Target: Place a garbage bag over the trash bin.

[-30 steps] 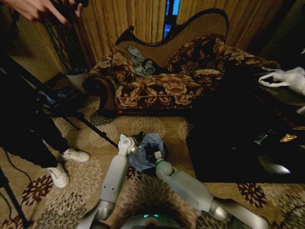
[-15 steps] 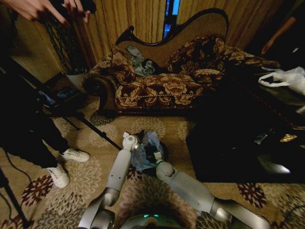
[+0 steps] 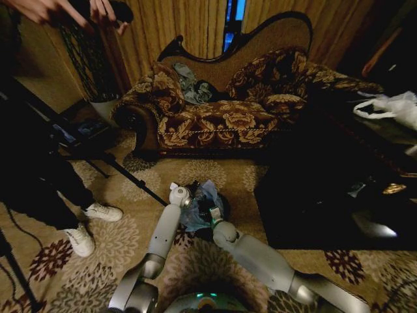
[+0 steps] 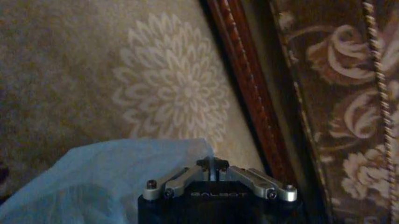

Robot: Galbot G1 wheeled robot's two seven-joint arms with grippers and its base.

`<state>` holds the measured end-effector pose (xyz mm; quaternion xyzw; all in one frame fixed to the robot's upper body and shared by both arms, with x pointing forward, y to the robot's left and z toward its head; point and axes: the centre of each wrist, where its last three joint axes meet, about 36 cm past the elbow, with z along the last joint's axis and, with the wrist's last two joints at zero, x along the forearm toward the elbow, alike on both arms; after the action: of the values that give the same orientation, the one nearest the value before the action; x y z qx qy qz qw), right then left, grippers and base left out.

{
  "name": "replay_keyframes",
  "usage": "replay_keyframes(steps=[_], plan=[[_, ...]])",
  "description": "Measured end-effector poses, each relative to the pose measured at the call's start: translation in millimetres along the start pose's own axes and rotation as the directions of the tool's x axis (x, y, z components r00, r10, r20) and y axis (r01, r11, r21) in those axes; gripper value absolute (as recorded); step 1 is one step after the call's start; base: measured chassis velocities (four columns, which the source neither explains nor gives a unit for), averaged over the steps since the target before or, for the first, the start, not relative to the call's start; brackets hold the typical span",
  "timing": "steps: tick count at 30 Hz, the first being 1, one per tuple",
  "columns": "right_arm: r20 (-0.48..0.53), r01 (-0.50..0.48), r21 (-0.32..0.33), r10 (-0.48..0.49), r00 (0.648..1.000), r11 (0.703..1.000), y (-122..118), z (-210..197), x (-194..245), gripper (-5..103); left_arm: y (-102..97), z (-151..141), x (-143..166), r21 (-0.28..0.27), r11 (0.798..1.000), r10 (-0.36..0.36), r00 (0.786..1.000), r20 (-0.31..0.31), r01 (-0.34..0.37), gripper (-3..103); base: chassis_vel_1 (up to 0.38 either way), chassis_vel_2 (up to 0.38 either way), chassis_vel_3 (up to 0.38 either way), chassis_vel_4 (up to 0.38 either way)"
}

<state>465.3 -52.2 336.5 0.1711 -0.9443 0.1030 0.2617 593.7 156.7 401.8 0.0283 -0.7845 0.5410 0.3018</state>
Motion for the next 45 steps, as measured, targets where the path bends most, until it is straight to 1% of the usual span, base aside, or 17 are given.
replay_keyframes(steps=[2, 4, 7, 8, 9, 10, 12, 13, 14, 15, 19, 20, 22, 32, 40, 43, 45], plan=[[0.008, 0.002, -0.004, -0.002, 1.000, 1.000, 1, -2, 3, 100, 3.1, 3, 6, -0.009, 1.000, 0.012, 1.000, -0.003, -0.012, 18, 0.000, 0.000, 0.000, 0.000], [0.013, 0.003, -0.008, -0.002, 1.000, 1.000, 1, -3, 5, 100, 4.7, 5, 9, -0.014, 1.000, 0.016, 1.000, -0.003, -0.016, 18, 0.000, 0.000, 0.000, 0.000], [0.033, 0.009, -0.026, -0.008, 0.999, 1.000, 1, -9, 10, 100, 15.1, 10, 21, -0.037, 0.999, 0.022, 1.000, 0.003, -0.022, 34, 0.000, 0.000, 0.000, 0.000], [0.053, 0.012, -0.042, -0.009, 0.999, 0.999, -1, -17, 13, 100, 20.5, 12, 30, -0.048, 0.998, 0.028, 1.000, 0.006, -0.028, 45, 0.000, 0.000, 0.000, 0.000], [0.059, 0.012, -0.047, -0.009, 0.998, 0.999, -2, -19, 13, 100, 21.2, 13, 32, -0.051, 0.998, 0.030, 1.000, 0.006, -0.030, 51, 0.000, 0.000, 0.000, 0.000], [0.059, 0.012, -0.047, -0.009, 0.998, 0.999, -2, -19, 13, 100, 21.2, 13, 32, -0.051, 0.998, 0.030, 1.000, 0.006, -0.030, 51, 0.000, 0.000, 0.000, 0.000], [0.075, 0.020, -0.069, -0.014, 0.997, 0.997, -4, -25, 17, 100, 22.6, 15, 38, -0.061, 0.997, 0.040, 0.999, 0.008, -0.040, 62, 0.000, 0.000, 0.000, 0.000], [0.079, 0.023, -0.079, -0.017, 0.997, 0.997, -5, -28, 18, 100, 22.3, 16, 40, -0.063, 0.997, 0.045, 0.999, 0.006, -0.045, 62, 0.000, 0.000, 0.000, 0.000], [0.083, 0.026, -0.090, -0.019, 0.996, 0.996, -6, -29, 20, 100, 22.1, 17, 42, -0.065, 0.997, 0.050, 0.999, 0.006, -0.049, 68, 0.000, 0.000, 0.000, 0.000], [0.083, 0.026, -0.090, -0.019, 0.996, 0.996, -6, -29, 20, 100, 22.1, 17, 42, -0.065, 0.997, 0.050, 0.999, 0.006, -0.049, 68, 0.000, 0.000, 0.000, 0.000], [0.100, 0.034, -0.126, -0.022, 0.995, 0.991, -11, -35, 24, 100, 22.3, 19, 47, -0.071, 0.995, 0.063, 0.998, 0.003, -0.063, 89, 0.000, 0.000, 0.000, 0.000], [0.100, 0.034, -0.126, -0.022, 0.995, 0.991, -11, -35, 24, 100, 22.3, 19, 47, -0.071, 0.995, 0.063, 0.998, 0.003, -0.063, 89, 0.000, 0.000, 0.000, 0.000], [0.107, 0.042, -0.146, -0.026, 0.994, 0.988, -12, -41, 28, 100, 22.9, 19, 50, -0.075, 0.995, 0.067, 0.998, 0.002, -0.067, 98, 0.000, 0.000, 0.000, 0.000], [0.126, 0.047, -0.153, -0.028, 0.992, 0.987, -18, -52, 35, 100, 30.4, 16, 57, -0.087, 0.993, 0.077, 0.997, 0.000, -0.077, 100, 0.000, 0.000, 0.000, 0.000], [0.123, 0.050, -0.150, -0.031, 0.992, 0.987, -19, -52, 34, 100, 23.4, 18, 76, -0.072, 0.997, 0.040, 0.999, -0.005, -0.040, 100, 0.000, 0.000, 0.000, 0.000], [0.123, 0.050, -0.152, -0.031, 0.992, 0.987, -19, -52, 34, 100, 24.5, 18, 88, -0.097, 0.995, 0.040, 0.999, 0.005, -0.039, 100, 0.000, 0.000, 0.000, 0.000], [0.127, 0.050, -0.157, -0.030, 0.991, 0.986, -20, -54, 34, 100, 25.7, 20, 104, -0.162, 0.986, 0.054, 0.998, 0.037, -0.048, 100, 0.000, 0.000, 0.000, 0.000]])
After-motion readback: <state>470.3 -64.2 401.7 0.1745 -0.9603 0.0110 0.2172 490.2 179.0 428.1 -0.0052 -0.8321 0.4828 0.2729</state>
